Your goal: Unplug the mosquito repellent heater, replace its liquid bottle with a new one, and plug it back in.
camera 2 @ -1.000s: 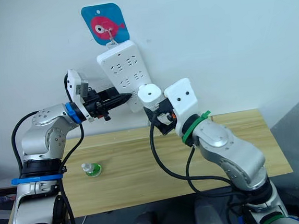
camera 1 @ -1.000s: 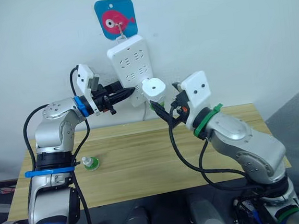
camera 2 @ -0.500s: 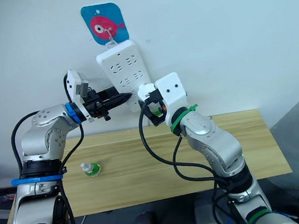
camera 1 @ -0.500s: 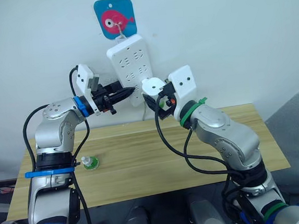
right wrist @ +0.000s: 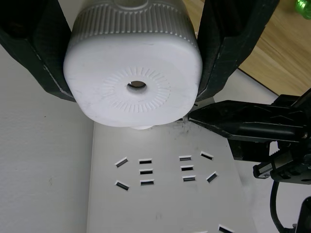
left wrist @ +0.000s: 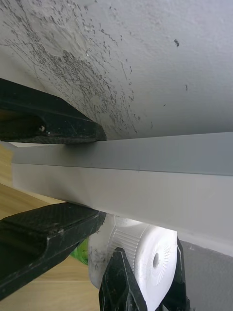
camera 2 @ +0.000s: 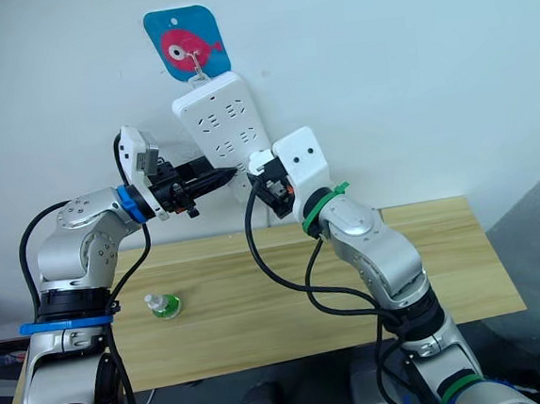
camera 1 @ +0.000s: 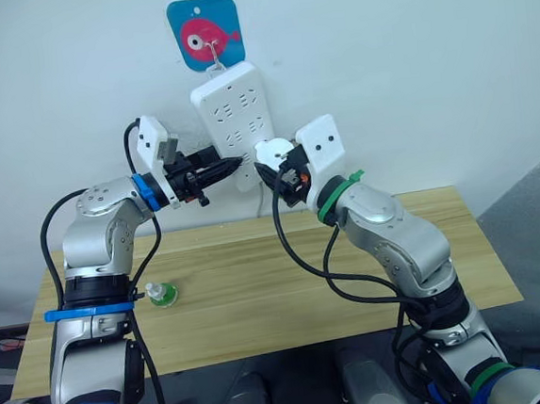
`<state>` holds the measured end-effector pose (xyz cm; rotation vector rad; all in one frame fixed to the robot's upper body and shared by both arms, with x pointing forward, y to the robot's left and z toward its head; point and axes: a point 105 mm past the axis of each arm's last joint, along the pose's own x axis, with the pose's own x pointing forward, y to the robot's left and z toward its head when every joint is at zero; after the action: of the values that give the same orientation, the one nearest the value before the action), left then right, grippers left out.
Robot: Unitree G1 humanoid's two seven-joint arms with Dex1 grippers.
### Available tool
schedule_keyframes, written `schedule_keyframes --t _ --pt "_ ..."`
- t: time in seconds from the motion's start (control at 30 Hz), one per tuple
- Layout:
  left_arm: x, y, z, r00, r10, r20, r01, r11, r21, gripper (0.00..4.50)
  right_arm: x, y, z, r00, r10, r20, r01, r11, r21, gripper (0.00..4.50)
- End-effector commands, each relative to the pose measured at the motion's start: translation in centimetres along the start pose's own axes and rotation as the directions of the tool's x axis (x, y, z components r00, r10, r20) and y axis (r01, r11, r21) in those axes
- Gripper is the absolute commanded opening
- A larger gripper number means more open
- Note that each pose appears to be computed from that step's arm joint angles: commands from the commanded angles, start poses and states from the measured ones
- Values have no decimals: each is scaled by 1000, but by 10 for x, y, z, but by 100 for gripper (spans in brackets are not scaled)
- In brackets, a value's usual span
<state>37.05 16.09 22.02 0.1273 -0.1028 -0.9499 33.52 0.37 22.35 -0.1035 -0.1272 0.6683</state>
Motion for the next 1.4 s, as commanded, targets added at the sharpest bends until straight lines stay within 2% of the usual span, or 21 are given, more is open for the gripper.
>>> schedule_keyframes --t 0.03,0.3,0.4,0.5,0.57,0.63,0.8,0.83,0.9,1.03,1.17,1.27,1.4 --pt "1 2 1 999 27 -20 -26 998 63 131 -8 7 27 996 29 79 -27 999 -24 297" --pt "-7 17 -5 993 103 -56 -97 989 108 131 -36 8 33 998 38 57 -39 999 16 297" --pt "-13 15 -6 994 95 -59 -89 991 104 131 -41 4 32 998 12 54 -15 998 57 297" --pt "-25 21 -8 987 149 -58 -142 983 118 131 -43 -8 33 997 -39 63 33 995 99 297" --pt "-36 28 -11 976 206 -68 -194 968 157 204 -43 -14 34 996 -61 71 53 992 116 297" --pt "-47 28 -10 971 228 -68 -211 957 202 258 -44 -18 35 994 -75 75 65 990 127 297" --pt "-75 28 -10 953 292 -80 -267 934 236 420 -47 -25 36 992 -91 83 79 987 139 297" --pt "-82 25 -8 953 294 -77 -266 930 255 443 -47 -27 36 991 -97 87 84 986 145 297" --pt "-89 14 0 960 272 -67 -246 932 264 450 -49 -31 37 989 -111 100 92 980 176 297" --pt "-73 -28 9 992 56 -112 -30 975 222 450 -51 -40 38 981 -148 123 107 951 289 297" --pt "-48 -64 11 986 -113 -119 131 979 158 450 -57 -47 39 970 -190 151 101 881 462 297" --pt "-23 -77 17 987 -153 -55 160 975 154 450 -61 -53 40 955 -240 176 84 786 613 297" --pt "13 -78 21 991 -120 61 109 980 168 450 -66 -55 39 942 -271 197 30 653 757 297"
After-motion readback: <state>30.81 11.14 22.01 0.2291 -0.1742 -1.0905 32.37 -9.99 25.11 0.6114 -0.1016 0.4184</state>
